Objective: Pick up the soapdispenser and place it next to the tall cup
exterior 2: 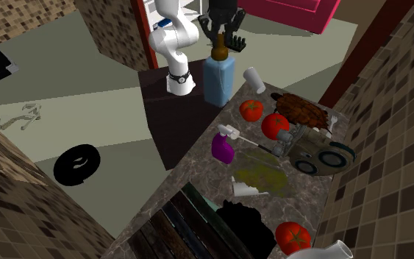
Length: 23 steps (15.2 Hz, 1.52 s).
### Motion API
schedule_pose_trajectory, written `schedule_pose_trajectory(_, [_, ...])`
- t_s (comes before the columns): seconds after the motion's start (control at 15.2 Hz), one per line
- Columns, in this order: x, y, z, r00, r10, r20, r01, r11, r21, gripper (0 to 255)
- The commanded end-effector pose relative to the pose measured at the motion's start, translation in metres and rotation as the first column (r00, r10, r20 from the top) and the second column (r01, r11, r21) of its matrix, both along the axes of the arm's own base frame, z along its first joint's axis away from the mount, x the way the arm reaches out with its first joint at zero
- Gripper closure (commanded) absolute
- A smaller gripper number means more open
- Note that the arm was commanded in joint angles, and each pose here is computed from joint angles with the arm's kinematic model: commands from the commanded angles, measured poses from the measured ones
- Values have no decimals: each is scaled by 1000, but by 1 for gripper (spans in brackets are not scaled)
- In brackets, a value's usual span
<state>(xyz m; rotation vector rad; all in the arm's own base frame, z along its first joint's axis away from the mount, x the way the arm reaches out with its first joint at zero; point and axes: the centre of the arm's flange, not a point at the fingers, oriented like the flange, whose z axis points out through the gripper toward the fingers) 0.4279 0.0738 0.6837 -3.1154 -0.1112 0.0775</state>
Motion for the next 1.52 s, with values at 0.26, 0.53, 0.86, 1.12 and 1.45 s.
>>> schedule_pose_trajectory(0.26, [-51,54,26,1000,-1,-1,1,1000,0,255])
schedule_pose_trajectory(0.53, [-85,90,43,1000,-1,-1,1,1000,0,255])
schedule_pose_trajectory(0.86, [-128,136,65,1000,-1,-1,1,1000,0,255])
schedule_pose_trajectory(1.12, [-155,163,73,1000,-1,-1,1,1000,0,255])
schedule_pose_trajectory(1.45, [-155,163,46,1000,-1,-1,1,1000,0,255])
